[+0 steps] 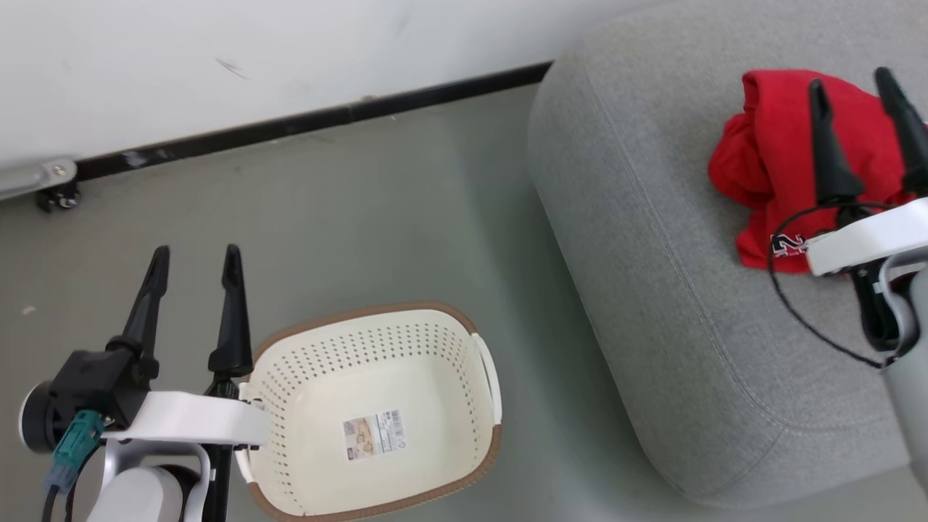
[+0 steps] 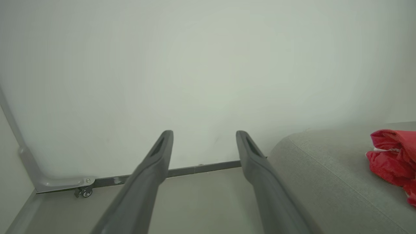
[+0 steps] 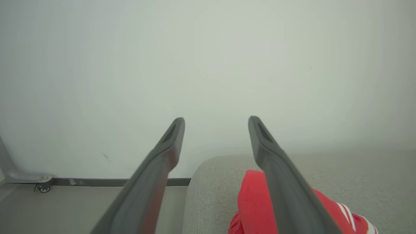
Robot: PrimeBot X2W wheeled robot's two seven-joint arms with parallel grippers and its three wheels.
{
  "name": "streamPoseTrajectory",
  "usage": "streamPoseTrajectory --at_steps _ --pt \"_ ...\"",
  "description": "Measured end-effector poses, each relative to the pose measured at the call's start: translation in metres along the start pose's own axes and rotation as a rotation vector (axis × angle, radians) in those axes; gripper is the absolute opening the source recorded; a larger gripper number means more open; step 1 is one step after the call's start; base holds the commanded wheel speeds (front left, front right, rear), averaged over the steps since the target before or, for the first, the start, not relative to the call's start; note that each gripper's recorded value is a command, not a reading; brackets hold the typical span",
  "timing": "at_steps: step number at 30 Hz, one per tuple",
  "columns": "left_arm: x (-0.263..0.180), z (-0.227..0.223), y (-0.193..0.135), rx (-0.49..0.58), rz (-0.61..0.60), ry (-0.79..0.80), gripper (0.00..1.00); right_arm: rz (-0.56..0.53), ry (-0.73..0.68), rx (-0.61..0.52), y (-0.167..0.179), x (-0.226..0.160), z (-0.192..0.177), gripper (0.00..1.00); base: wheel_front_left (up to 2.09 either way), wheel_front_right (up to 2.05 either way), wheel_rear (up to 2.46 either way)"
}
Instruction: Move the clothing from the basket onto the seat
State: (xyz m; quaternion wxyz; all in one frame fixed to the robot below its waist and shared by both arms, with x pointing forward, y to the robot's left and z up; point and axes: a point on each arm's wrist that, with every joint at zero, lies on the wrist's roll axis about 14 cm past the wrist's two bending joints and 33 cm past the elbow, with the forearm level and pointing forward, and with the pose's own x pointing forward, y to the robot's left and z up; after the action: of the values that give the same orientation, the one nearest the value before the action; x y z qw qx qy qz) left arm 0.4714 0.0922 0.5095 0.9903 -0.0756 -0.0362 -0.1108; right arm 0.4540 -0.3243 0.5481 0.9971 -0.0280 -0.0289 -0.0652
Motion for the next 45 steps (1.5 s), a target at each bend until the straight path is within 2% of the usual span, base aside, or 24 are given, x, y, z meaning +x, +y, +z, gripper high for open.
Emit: streamPoseTrajectory --at_steps 9,18,28,36,45 --pt "-0.030 0.006 0.029 0.018 0.126 0.010 1.00 0.112 -0.046 0.058 0.056 -0.009 0.007 1.00 0.00 0.00 0.00" --pt "-0.063 0.013 0.039 0.020 0.183 0.009 1.00 0.193 -0.051 0.146 0.106 -0.036 0.001 1.00 0.00 0.00 0.00" --pt "-0.088 0.016 0.042 0.021 0.207 0.013 1.00 0.187 -0.021 0.184 0.116 -0.064 -0.013 1.00 0.00 0.00 0.00" --pt "-0.105 0.015 0.036 0.014 0.199 0.018 1.00 0.183 0.073 0.233 0.130 -0.094 -0.043 1.00 0.00 0.00 0.00" --pt "-0.117 0.013 0.035 0.022 0.196 0.027 1.00 0.200 0.133 0.217 0.138 -0.109 -0.055 1.00 0.00 0.00 0.00"
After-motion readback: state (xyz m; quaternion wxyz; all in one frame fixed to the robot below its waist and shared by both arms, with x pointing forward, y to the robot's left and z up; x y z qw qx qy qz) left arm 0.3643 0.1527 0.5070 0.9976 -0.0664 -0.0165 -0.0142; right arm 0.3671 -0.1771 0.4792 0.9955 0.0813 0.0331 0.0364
